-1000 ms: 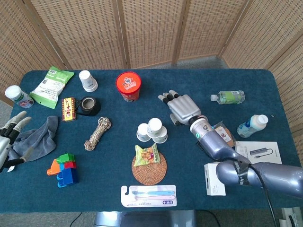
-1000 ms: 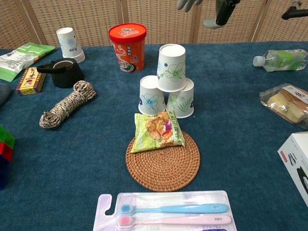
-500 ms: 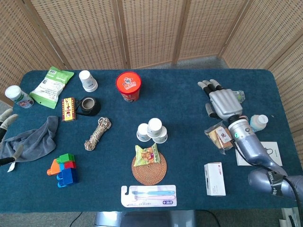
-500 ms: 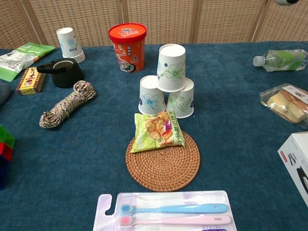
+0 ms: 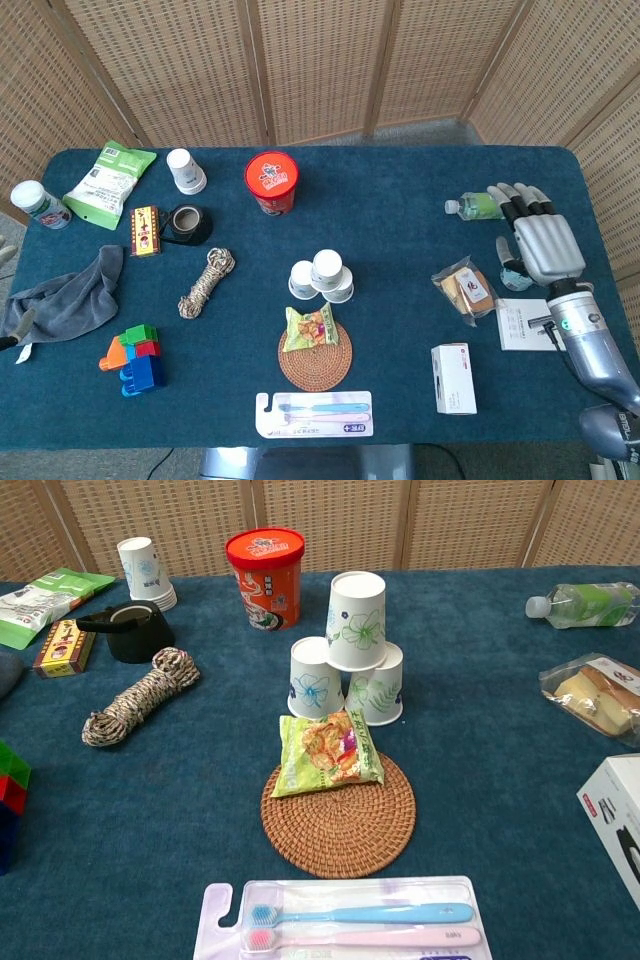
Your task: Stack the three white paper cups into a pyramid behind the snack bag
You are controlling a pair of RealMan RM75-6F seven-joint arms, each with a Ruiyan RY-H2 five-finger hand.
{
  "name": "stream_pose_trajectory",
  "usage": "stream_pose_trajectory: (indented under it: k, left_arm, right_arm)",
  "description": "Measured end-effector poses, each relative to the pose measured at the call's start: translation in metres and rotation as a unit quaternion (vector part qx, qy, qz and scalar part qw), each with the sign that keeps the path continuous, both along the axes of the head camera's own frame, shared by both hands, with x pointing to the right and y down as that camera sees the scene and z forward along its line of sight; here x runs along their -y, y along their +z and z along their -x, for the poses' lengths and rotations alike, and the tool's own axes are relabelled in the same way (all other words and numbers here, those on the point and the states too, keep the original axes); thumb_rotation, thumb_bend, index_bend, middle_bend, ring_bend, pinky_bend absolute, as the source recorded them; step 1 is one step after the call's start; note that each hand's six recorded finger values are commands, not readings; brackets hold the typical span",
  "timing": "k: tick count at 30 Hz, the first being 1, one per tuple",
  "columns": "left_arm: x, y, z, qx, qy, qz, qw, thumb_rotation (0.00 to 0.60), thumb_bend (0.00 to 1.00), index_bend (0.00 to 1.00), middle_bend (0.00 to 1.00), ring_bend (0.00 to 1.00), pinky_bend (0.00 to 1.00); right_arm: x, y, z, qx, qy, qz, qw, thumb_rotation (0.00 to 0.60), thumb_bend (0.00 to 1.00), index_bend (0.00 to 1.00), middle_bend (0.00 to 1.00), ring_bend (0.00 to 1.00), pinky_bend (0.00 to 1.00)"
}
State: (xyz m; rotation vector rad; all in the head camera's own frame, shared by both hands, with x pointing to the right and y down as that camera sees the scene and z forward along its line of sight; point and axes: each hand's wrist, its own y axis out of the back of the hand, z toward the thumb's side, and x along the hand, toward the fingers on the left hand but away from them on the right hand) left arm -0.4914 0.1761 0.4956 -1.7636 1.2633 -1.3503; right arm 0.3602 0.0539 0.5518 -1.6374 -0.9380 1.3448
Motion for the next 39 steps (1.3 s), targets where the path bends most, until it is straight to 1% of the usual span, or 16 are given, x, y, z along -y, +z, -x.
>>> stream_pose_trajectory:
  k: [8,15,23,29,39]
  left_arm:
    - [-0.021,0.004,-0.004,-0.015,-0.001,0.003,0.9999,0.600,0.45,0.01,0.00,0.00,0.00]
    - [-0.038,0.006,0.002,0.004,-0.012,0.002,0.9999,0.600,0.45,0.02,0.00,0.00,0.00]
    - [-0.047,0.007,0.004,0.002,-0.021,0.008,0.9997,0.600,0.45,0.02,0.00,0.00,0.00]
    - [-0.046,0.008,0.003,0.001,-0.022,0.010,0.9997,0.600,0.45,0.02,0.00,0.00,0.00]
    - [-0.042,0.003,-0.003,0.004,-0.012,0.004,0.9999,0.600,0.45,0.02,0.00,0.00,0.00]
  right_arm:
    - [-0.039,-0.003,-0.036,-0.007,0.028,-0.014,0.9995,0.600,0.58,0.04,0.09,0.00,0.05]
    - [-0.071,-0.007,-0.061,-0.019,0.057,-0.014,0.9981,0.600,0.57,0.04,0.08,0.00,0.02]
    - [-0.100,-0.015,-0.083,-0.026,0.089,-0.015,0.9956,0.600,0.57,0.04,0.08,0.00,0.01]
    - [-0.111,-0.018,-0.091,-0.025,0.104,-0.017,0.9941,0.600,0.57,0.04,0.08,0.00,0.01]
    - [-0.114,-0.017,-0.094,-0.016,0.110,-0.019,0.9937,0.600,0.57,0.04,0.08,0.00,0.01]
